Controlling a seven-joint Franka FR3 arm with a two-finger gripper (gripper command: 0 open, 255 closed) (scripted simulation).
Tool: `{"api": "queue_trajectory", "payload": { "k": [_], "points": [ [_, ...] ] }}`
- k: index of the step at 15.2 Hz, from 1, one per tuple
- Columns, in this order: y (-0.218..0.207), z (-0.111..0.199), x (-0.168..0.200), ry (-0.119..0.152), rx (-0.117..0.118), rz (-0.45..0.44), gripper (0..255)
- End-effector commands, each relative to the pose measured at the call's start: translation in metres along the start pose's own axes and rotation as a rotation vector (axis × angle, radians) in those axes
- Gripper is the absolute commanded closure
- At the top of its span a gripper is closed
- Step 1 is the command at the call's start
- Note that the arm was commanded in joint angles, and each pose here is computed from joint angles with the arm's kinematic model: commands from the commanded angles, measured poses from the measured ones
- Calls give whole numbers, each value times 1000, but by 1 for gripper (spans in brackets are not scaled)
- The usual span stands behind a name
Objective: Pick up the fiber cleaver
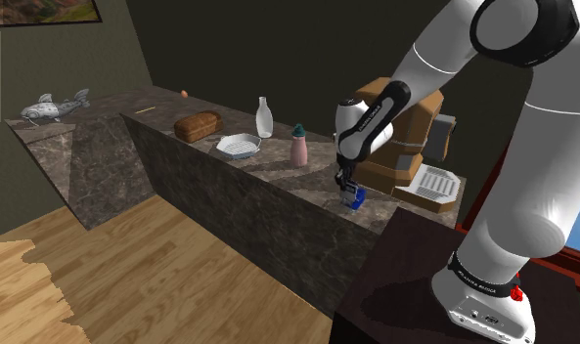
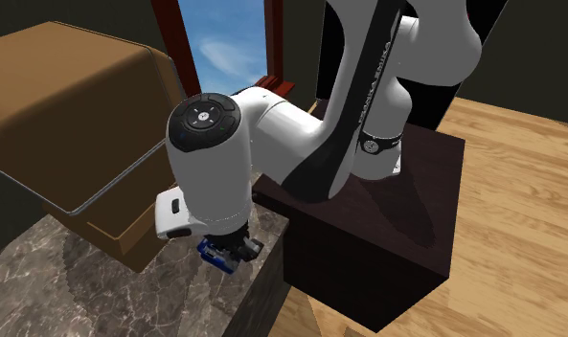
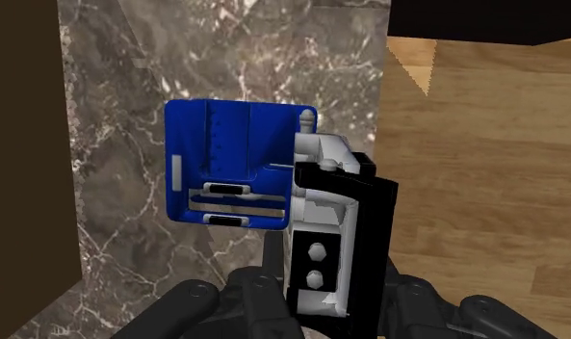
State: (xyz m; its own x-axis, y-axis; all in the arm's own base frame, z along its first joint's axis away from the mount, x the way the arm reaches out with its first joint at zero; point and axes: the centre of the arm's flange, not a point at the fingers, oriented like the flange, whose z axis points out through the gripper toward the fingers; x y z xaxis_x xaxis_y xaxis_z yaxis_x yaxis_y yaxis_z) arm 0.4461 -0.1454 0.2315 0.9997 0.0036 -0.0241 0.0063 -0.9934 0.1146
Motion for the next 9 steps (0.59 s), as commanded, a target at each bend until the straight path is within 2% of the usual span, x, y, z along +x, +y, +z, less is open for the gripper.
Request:
{"api": "queue_trajectory", "payload": {
  "k": [1, 9],
  "points": [
    [0, -11, -1, 0, 0, 0, 255],
    [5, -53, -2, 0, 0, 0, 255]
  ]
}}
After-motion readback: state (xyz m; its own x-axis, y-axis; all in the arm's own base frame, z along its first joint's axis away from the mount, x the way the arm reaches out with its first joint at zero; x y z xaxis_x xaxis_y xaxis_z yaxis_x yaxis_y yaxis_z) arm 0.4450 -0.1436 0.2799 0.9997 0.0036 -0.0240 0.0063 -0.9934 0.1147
